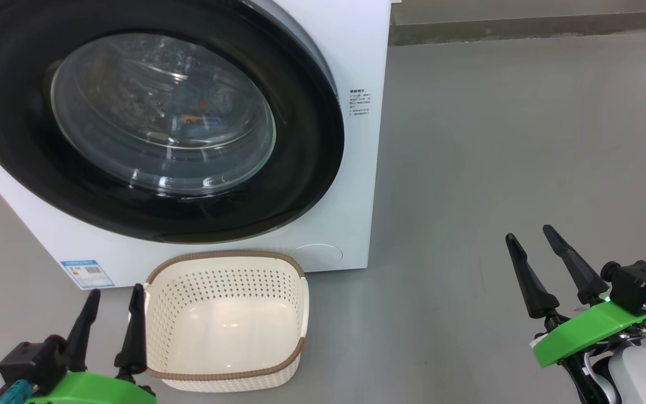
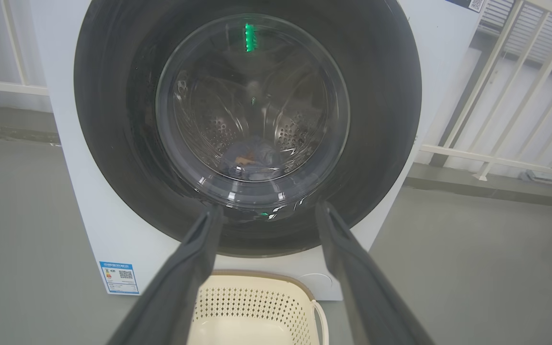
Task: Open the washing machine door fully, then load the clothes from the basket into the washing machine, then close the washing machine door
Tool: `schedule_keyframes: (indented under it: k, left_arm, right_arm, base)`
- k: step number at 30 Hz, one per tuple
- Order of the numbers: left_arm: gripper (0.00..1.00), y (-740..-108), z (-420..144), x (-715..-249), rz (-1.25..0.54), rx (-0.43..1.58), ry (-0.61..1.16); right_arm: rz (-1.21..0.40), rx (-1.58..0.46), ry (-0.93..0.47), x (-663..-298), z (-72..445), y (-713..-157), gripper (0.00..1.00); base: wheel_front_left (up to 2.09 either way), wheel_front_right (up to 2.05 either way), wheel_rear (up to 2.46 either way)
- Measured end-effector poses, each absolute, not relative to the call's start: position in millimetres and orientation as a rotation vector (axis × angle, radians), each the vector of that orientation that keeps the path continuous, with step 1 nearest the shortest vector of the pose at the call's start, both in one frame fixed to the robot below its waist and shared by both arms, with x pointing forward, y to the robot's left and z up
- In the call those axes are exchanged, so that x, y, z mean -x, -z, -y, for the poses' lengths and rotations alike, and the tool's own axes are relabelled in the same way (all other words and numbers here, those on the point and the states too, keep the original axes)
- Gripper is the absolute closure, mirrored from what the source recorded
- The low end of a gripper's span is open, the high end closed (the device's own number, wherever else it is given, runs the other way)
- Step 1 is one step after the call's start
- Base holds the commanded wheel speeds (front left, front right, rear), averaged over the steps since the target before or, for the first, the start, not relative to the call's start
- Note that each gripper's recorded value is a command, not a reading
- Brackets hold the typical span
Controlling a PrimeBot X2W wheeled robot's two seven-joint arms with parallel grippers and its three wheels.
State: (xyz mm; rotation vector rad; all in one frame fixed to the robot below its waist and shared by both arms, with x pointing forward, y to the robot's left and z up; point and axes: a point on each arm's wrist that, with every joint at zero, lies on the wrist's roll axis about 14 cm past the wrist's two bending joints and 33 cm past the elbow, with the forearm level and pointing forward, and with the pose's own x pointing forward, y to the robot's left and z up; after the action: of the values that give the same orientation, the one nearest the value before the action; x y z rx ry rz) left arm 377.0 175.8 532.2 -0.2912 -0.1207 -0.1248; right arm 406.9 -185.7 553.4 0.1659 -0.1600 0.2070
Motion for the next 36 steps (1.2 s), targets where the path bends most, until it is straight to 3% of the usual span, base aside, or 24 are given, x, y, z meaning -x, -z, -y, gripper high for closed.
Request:
schedule_keyframes:
  k: [23,24,29,36]
  left_arm:
    - [0.00,-530.7,-173.7,-378.4,0.110,0.308,0.129]
    - [1.00,-530.4,-173.8,-378.4,0.110,0.318,0.127]
    - [1.00,-500.9,-166.9,-368.4,0.019,0.362,0.108]
    - [1.00,-500.0,-170.2,-368.9,0.010,0.423,0.092]
  right_arm:
    - [0.157,-0.178,-0.200,-407.0,183.8,-551.3,0.00]
    - [0.155,-0.179,-0.201,-407.0,183.3,-550.4,1.00]
    - [0.059,-0.223,-0.184,-396.7,178.0,-517.3,1.00]
    - [0.047,-0.292,-0.164,-397.6,180.9,-517.0,1.00]
  base:
    - [0.00,0.00,0.00]
    - [0.00,0.00,0.00]
    - [0.00,0.00,0.00]
    - [0.00,0.00,0.00]
